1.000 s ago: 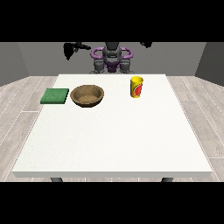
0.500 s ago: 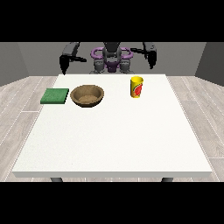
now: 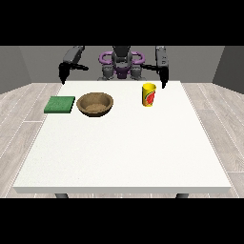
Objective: Pick the cup and pour the ball into the bowl, then pick the bowl and place it on the pad
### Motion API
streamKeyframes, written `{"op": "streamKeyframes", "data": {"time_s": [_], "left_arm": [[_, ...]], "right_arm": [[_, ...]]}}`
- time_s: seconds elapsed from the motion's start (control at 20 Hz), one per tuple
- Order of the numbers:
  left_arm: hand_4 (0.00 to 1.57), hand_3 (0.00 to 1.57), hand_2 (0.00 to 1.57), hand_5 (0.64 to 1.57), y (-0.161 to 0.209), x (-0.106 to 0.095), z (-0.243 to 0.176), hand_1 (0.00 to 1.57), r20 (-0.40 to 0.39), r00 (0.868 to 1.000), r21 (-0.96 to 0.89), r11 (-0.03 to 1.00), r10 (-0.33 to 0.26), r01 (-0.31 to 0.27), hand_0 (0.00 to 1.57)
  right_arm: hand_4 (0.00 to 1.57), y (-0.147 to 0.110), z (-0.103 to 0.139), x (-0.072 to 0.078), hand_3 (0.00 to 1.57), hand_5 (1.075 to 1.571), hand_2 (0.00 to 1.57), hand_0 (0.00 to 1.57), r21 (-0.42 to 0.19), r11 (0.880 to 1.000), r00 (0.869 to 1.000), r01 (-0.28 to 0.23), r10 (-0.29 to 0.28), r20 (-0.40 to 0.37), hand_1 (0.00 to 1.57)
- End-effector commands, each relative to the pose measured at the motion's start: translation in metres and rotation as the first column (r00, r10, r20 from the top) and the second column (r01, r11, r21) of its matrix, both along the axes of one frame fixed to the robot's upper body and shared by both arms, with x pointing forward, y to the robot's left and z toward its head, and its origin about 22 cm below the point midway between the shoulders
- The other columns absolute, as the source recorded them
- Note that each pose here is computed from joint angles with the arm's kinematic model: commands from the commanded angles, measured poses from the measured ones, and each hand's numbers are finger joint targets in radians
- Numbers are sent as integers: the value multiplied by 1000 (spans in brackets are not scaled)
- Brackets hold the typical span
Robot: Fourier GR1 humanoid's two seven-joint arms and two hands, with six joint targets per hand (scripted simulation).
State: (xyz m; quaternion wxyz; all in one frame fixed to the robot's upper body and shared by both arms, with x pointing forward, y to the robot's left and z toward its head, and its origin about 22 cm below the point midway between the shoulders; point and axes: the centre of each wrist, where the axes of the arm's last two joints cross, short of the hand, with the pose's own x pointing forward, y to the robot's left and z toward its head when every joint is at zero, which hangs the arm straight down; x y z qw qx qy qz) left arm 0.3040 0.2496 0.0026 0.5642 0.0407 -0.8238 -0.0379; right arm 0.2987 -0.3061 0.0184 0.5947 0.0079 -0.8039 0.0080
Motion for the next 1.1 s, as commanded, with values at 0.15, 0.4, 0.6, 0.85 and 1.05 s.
{"op": "streamKeyframes", "data": {"time_s": [0.15, 0.4, 0.6, 0.85, 1.05], "left_arm": [[0, 0, 0, 1249, -2, 13, -30, 0, 39, 999, -9, 999, 38, -38, 0], [0, 0, 0, 1267, -10, 21, -55, 0, 18, 998, -8, 998, 63, -63, 0], [0, 0, 0, 1229, 2, 32, -55, 0, 11, 998, -14, 998, 66, -66, 0], [789, 1571, 1571, 1524, 26, 22, -58, 1289, 112, 972, 289, 930, 204, -229, 1289], [833, 1571, 1571, 1511, 1, 28, -69, 1312, 148, 954, 325, 898, 261, -296, 1312]], "right_arm": [[0, -25, -10, 1, 0, 1563, 0, 0, 24, 1000, 999, -6, 5, 34, 0], [0, -33, -11, 1, 0, 1558, 0, 0, -3, 1000, 1000, -18, 18, 21, 0], [0, -44, -2, 12, 0, 1558, 0, 0, 11, 999, 999, -31, 31, 28, 0], [0, -48, 2, 15, 0, 1562, 0, 0, 32, 999, 997, -34, 32, 68, 0], [0, -48, 20, 25, 0, 1556, 0, 0, 26, 998, 992, -49, 46, 116, 0]]}}
